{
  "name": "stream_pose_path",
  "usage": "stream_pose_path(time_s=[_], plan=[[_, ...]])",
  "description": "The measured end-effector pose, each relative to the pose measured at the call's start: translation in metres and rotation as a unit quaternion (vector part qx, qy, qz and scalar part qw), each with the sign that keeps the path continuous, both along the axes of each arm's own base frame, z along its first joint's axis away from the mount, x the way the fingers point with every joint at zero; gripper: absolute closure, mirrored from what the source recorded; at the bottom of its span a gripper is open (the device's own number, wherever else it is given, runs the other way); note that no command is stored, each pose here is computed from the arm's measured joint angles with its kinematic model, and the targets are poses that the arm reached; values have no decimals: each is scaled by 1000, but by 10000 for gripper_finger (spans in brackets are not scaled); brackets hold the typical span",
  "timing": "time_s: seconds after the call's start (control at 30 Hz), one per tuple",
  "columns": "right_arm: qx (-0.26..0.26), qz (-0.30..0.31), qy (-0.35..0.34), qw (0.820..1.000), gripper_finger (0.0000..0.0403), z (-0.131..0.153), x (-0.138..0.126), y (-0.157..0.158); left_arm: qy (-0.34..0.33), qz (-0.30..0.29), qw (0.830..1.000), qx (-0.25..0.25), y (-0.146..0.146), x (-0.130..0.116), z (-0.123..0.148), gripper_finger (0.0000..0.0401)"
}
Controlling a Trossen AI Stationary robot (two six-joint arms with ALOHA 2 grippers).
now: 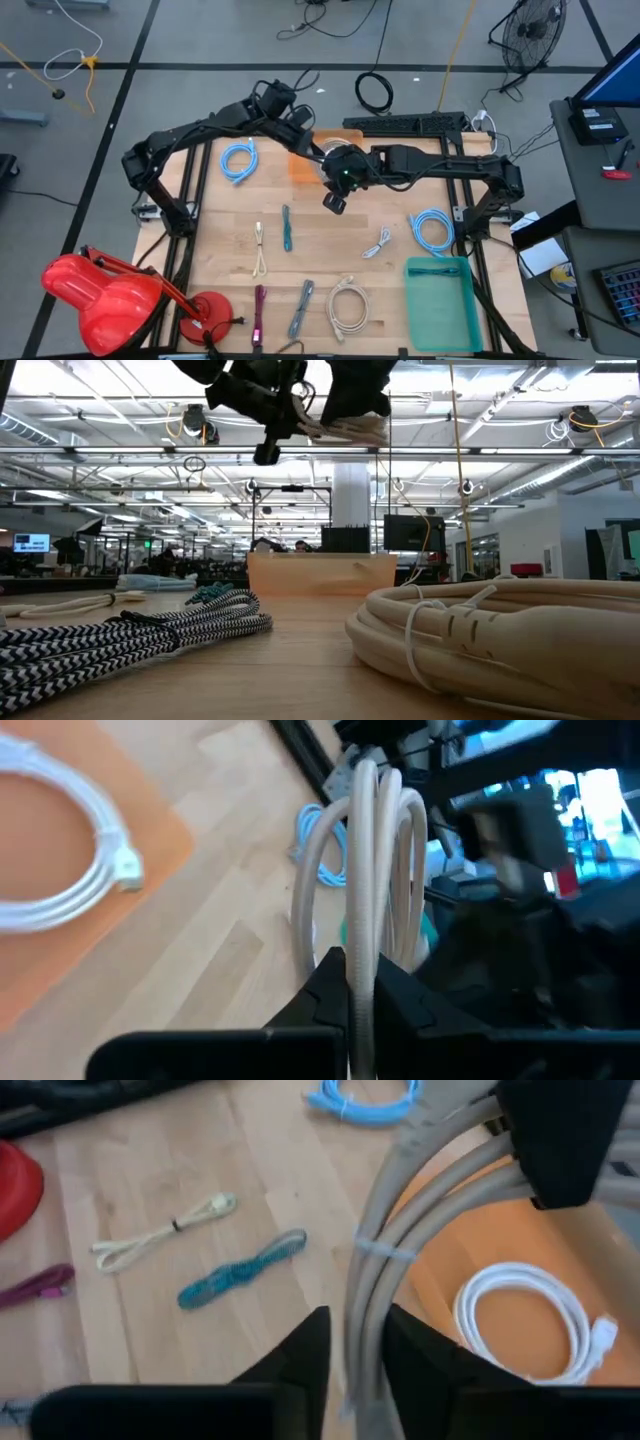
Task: Pick & Place USB Port
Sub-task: Put the large top brown charger cable into the orange bin
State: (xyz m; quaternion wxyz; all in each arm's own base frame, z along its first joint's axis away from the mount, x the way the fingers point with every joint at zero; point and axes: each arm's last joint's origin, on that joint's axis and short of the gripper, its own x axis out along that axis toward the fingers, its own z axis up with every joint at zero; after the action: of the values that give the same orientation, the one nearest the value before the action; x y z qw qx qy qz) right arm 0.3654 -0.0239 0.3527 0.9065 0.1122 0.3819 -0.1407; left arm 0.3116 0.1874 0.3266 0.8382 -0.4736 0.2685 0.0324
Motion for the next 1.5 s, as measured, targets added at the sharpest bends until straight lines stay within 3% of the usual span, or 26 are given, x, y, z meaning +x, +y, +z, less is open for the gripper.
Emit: stream_pose_path(time_s=[0.17, 0.37, 0.57, 0.83, 1.03, 1.2, 1.5], plan=[[19, 14, -64, 998, 272, 20, -5, 4, 47, 54, 997, 2, 22, -20, -7, 388], [20, -5, -82, 996, 264, 34, -19, 3, 69, 74, 995, 11, 38, -36, -12, 388], [24, -17, -67, 997, 282, 37, -28, 4, 80, 90, 993, 1, 48, -28, -26, 388], [18, -3, -12, 1000, 302, 30, -35, 9, 125, 85, 988, -29, 55, 6, -79, 388], [11, 10, 51, 999, 310, 26, -50, 13, 123, 126, 984, -34, 63, 9, -83, 388], [-32, 7, 69, 997, 310, 35, -67, 11, 154, 170, 973, -38, 71, -2, -85, 389], [-101, -43, 28, 994, 310, 57, -88, 6, 208, 178, 961, -33, 63, -4, -91, 389]])
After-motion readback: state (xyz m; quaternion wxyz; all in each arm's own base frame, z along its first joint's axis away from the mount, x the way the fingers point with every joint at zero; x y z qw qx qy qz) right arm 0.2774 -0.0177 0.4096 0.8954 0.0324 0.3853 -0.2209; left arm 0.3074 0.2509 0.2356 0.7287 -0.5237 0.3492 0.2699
